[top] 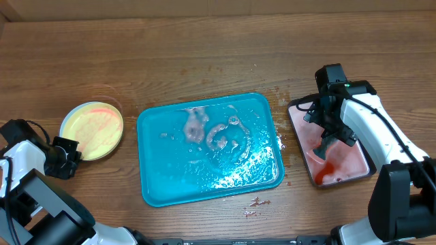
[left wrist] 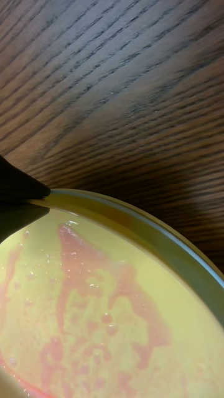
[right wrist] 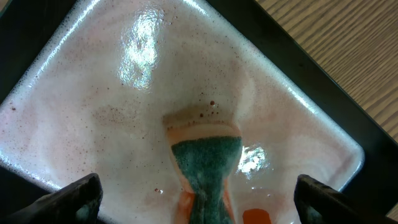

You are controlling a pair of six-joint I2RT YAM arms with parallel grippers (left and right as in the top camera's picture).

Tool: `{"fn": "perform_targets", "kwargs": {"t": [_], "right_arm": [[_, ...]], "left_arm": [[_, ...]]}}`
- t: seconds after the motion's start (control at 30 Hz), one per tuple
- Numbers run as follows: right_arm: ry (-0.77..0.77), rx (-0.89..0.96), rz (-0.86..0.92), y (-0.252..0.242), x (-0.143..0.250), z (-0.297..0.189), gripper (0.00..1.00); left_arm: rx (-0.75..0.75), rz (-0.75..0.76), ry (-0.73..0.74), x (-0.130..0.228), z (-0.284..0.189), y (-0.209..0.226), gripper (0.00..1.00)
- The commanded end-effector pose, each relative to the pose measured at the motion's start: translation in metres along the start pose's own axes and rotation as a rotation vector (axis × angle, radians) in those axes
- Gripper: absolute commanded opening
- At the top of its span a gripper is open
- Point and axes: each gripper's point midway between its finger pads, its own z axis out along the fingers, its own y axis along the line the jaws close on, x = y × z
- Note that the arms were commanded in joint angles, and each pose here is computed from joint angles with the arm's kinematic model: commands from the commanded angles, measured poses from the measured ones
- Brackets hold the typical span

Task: Clean dirty plates on tray and stack at the side
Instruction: 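Swing the yellow plate left and stack it on the plate pile, then open the left gripper and raise it away from the stacked plates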

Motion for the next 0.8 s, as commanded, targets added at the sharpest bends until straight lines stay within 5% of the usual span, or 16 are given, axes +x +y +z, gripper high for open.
{"fn": "perform_targets", "kwargs": {"t": [0.0,0.1,0.33,0.47,0.53,0.57,0.77], "right_arm": [[-0.014,0.007,0.004,-0.002,-0.002,0.0,1.0],[-0.014,0.007,0.004,-0.002,-0.002,0.0,1.0],[-0.013,0.007,0.004,-0.002,-0.002,0.0,1.0],[-0.013,0.007,0.004,-0.002,-0.002,0.0,1.0],[-0.013,0.006,0.004,-0.002,-0.002,0.0,1.0],[-0.013,0.007,0.004,-0.002,-0.002,0.0,1.0],[-0.013,0.007,0.004,-0.002,-0.002,0.0,1.0]], "left_arm": [[0.015,0.02,0.005,0.001,0.002,-0.003,0.09],[0.022,0.023,-0.006,-0.002,0.002,-0.005,0.16],[0.03,0.031,-0.033,-0.008,0.002,-0.008,0.13],[0.034,0.032,-0.033,-0.009,0.002,-0.008,0.51],[0.041,0.041,-0.029,-0.008,0.002,-0.01,0.87],[0.042,0.041,-0.028,-0.008,0.002,-0.01,0.96],[0.107,0.173,-0.083,-0.014,-0.02,-0.033,1.0]]}}
